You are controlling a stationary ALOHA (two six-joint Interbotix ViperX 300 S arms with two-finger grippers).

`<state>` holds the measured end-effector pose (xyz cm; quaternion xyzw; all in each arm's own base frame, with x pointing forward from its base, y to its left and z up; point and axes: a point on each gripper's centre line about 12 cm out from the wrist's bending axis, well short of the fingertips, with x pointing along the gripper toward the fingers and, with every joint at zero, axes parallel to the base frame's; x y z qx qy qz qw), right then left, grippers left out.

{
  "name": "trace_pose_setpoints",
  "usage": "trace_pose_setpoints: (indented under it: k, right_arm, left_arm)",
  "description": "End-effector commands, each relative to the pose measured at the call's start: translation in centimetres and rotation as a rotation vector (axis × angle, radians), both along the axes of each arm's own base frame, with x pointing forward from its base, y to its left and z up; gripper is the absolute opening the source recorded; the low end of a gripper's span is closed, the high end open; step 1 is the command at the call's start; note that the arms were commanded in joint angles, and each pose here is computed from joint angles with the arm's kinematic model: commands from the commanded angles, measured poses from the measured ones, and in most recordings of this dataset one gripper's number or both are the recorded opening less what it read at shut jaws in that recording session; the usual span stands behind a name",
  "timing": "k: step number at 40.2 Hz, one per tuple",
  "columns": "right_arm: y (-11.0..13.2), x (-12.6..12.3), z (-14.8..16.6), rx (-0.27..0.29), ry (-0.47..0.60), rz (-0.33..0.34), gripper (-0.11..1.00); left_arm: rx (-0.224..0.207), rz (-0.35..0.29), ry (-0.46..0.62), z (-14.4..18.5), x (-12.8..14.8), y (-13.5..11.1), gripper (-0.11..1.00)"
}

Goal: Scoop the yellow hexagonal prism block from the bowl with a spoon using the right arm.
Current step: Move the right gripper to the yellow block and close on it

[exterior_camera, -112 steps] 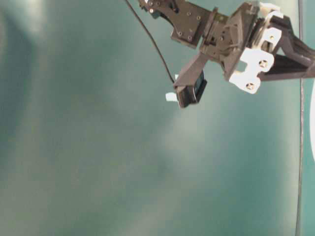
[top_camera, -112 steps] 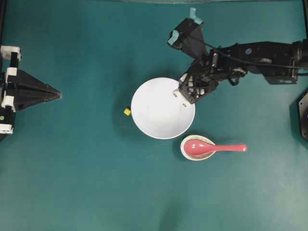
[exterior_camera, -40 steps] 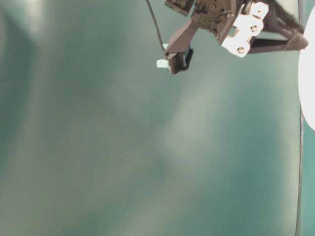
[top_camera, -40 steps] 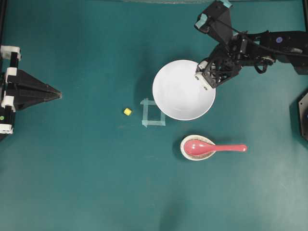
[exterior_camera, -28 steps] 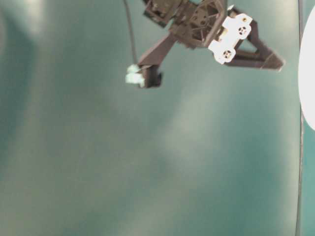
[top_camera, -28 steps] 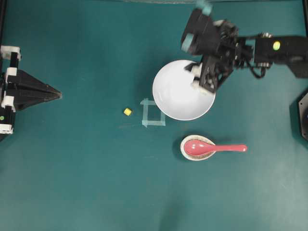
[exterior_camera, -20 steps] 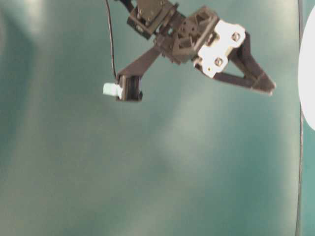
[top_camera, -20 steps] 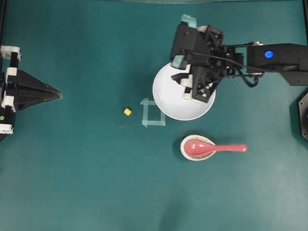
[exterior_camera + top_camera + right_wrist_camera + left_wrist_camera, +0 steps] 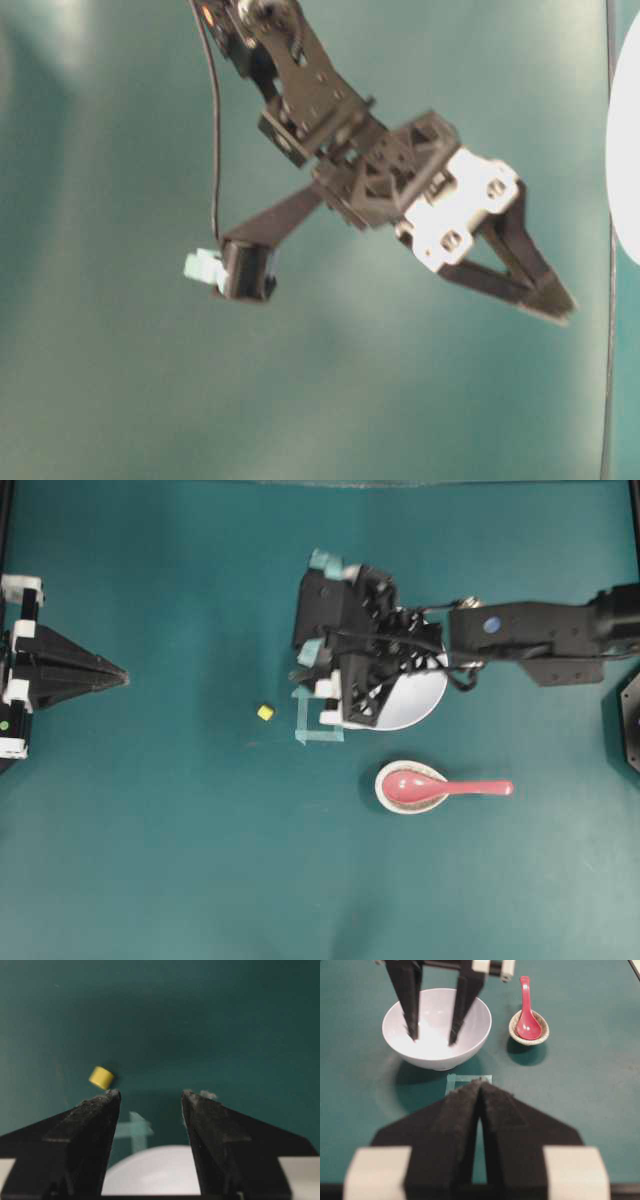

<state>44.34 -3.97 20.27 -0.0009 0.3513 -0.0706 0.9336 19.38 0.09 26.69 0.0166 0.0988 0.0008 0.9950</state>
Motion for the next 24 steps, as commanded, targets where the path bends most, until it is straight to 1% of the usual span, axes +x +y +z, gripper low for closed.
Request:
trace_pose_setpoints:
  k: [1,11,17,24]
  right_arm:
    - [0.7,1.1,0.9,0.018,-0.058,0.016,0.56]
    - [2.3,2.6,-1.3,0.045,-0.083,0.061,0.56]
    - [2.6,3.4,-2.6,0.053,-0.089,0.073,0.56]
    - [2.7,4.3,-4.7,0.056,-0.057,0.075,0.56]
  left_arm:
    - [0.005,0.001,-0.028,1.0,0.2,0.0,-0.01]
    - [0.005,0.001,-0.031,1.0,0.2,0.0,-0.01]
    - [0.005,0.000,-0.034,1.0,0.2,0.0,-0.01]
    - [0.003,0.001,-0.035,1.1,0.2,0.0,-0.01]
